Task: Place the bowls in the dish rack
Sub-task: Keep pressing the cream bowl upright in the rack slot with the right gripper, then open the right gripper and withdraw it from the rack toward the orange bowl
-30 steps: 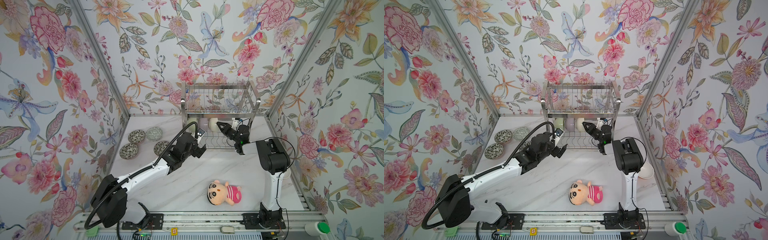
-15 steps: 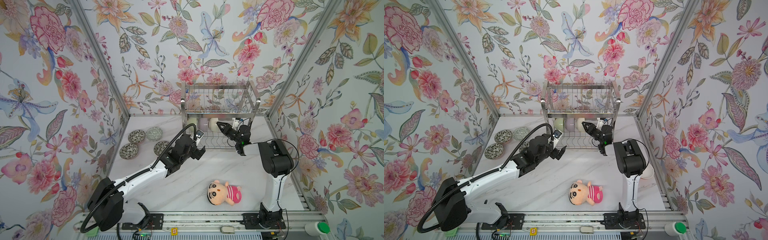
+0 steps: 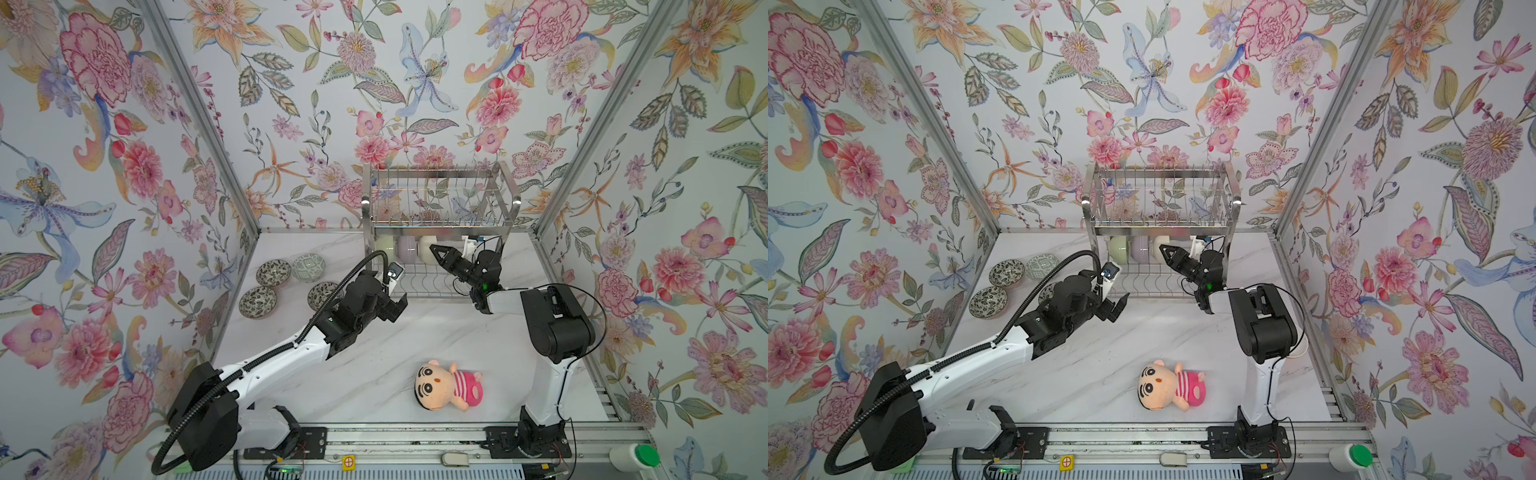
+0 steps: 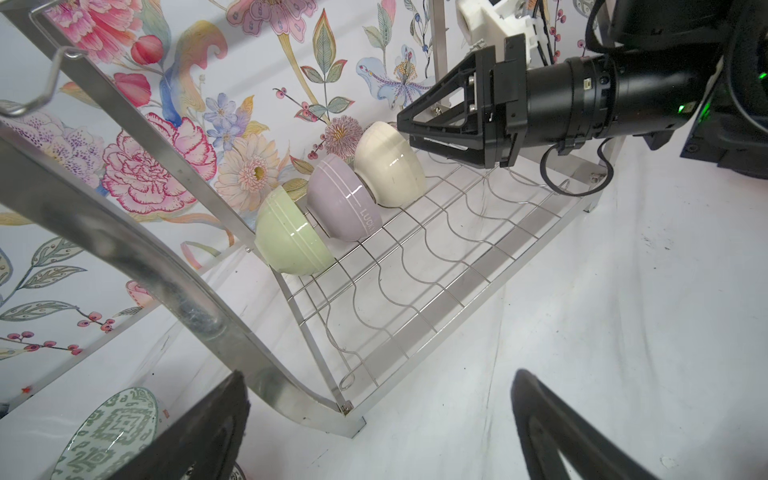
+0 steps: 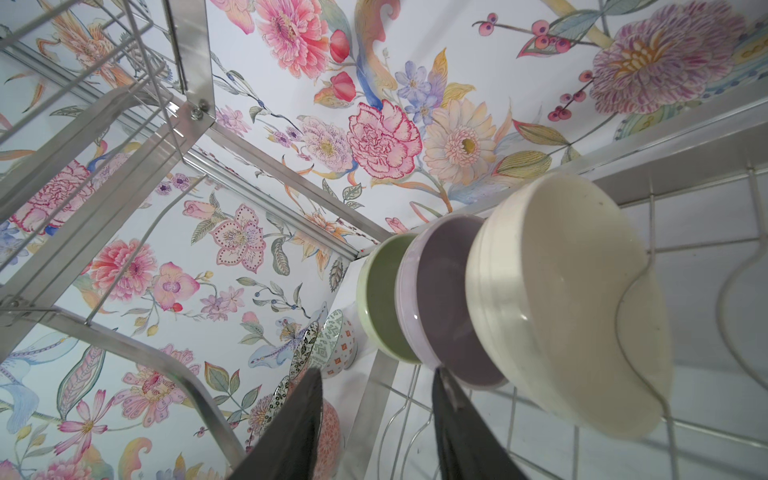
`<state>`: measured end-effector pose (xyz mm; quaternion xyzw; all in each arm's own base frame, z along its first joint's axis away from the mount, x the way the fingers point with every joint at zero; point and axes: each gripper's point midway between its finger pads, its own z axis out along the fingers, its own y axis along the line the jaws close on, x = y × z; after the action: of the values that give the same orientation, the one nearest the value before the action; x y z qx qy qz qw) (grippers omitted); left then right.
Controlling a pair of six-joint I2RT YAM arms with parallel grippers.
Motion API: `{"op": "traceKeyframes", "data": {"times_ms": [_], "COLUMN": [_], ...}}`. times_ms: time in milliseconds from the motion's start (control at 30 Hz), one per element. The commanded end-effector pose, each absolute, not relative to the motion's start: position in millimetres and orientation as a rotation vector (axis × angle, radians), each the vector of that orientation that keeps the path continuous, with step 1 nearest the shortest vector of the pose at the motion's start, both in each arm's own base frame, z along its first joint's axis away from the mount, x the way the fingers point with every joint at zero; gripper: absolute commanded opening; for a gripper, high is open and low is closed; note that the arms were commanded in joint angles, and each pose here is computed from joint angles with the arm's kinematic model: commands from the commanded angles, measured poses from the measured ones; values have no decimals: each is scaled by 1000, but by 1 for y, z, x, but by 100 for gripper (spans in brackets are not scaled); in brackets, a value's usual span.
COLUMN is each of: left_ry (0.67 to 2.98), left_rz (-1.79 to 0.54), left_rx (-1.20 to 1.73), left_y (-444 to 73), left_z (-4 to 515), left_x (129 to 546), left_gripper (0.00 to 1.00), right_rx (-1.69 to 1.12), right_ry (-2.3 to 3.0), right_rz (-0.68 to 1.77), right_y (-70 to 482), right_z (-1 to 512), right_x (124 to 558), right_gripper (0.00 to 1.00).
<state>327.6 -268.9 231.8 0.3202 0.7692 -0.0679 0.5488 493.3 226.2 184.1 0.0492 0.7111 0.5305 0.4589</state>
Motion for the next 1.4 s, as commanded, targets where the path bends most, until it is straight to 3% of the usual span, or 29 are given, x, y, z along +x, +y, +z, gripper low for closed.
{"op": "traceKeyframes", "data": {"times_ms": [0,567,733,1000,1067,1367], "left_ry": [1814,1842,1831,1838,1849,1782], "left_rz": [-155,-203,-263,-344,-345,-389], "left_rx": [726,618,579,513,512,561], "left_y": [-263,-238,-233,-225,-226,-255], "left_z": [237,237,240,225,221,221], "left_x": [322,302,292,276,274,265], "left_gripper": [99,99,99,99,99,99], "right_rx": [74,9,-59,-84,-92,-58], "right_ry": [1759,1878,1999,2140,2167,2329], "right_rz": [1289,1198,980,668,574,328], "right_y": [236,260,258,231,221,174], "right_z": [188,178,178,185,186,179], "right_x": [482,429,404,363,351,311], "right_gripper": [48,60,79,90,99,99]}}
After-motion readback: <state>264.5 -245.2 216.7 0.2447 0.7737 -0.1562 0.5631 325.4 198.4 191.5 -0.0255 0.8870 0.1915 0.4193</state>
